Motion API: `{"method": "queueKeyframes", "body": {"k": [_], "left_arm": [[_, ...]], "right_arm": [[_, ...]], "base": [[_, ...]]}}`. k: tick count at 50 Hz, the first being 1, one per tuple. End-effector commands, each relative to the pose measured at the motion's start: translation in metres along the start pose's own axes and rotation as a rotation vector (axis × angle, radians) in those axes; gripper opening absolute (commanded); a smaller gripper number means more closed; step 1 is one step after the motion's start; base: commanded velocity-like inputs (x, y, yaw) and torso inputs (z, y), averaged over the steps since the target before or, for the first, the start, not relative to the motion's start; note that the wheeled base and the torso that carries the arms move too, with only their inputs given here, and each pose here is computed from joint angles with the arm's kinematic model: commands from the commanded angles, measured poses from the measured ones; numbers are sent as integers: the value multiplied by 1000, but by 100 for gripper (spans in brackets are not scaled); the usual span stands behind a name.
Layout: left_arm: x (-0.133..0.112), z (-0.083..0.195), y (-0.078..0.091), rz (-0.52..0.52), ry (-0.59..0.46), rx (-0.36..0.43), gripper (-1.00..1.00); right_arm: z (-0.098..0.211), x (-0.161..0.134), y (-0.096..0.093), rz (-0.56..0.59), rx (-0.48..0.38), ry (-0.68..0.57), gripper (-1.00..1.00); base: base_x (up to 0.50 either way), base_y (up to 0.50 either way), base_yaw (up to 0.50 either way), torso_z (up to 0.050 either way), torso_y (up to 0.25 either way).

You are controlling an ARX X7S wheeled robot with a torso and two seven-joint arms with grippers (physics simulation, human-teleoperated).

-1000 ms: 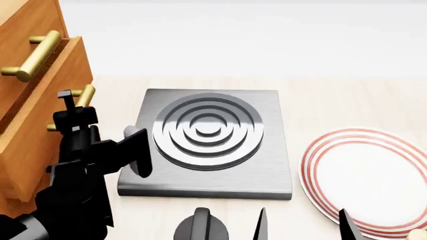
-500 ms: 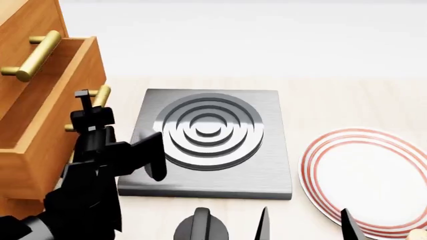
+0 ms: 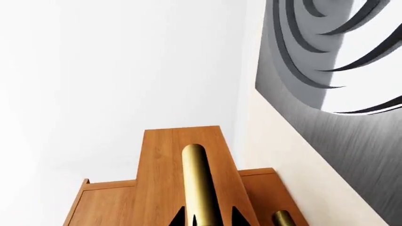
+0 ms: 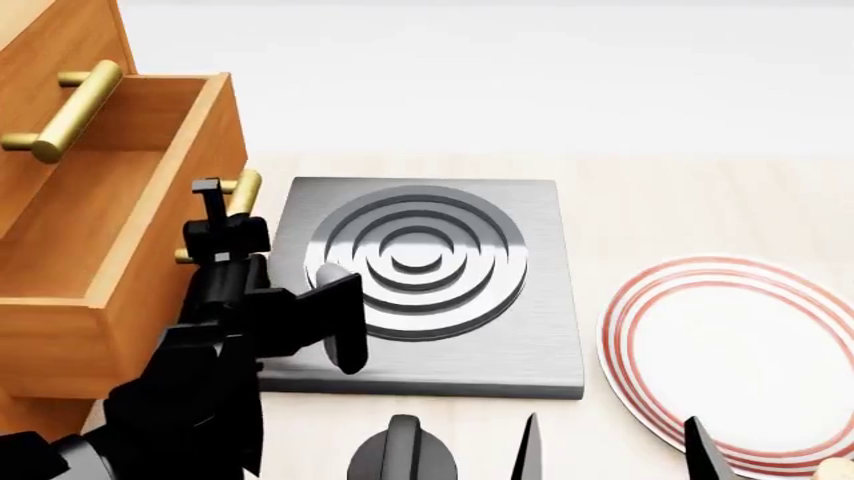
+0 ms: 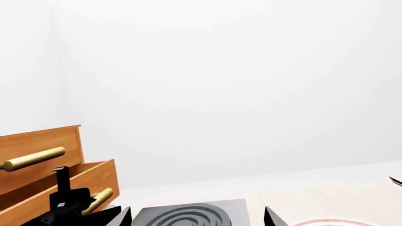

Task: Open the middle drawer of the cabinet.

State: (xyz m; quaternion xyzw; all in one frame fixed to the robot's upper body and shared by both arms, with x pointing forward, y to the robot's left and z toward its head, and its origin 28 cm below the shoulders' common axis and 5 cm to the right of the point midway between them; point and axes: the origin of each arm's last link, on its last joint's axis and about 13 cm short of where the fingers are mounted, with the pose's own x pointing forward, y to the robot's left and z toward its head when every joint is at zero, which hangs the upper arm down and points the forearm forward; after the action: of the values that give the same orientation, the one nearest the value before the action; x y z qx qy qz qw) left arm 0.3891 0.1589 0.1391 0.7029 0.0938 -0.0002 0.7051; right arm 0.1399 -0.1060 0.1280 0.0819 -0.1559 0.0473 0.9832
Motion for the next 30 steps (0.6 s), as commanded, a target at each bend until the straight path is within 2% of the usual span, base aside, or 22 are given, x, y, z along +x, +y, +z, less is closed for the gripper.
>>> {"method": "queueKeyframes", "body": {"k": [1,30], "left_arm": [[-5,12,-2,16,-44,-1,-100],[-9,19,-4,16,-92,0,-100]], "right_arm": [[0,0,0,4,2,0,100],[0,0,-1,-1,1,0,100]], "base": [[0,0,-4,0,0],[0,0,-2,0,4]]}}
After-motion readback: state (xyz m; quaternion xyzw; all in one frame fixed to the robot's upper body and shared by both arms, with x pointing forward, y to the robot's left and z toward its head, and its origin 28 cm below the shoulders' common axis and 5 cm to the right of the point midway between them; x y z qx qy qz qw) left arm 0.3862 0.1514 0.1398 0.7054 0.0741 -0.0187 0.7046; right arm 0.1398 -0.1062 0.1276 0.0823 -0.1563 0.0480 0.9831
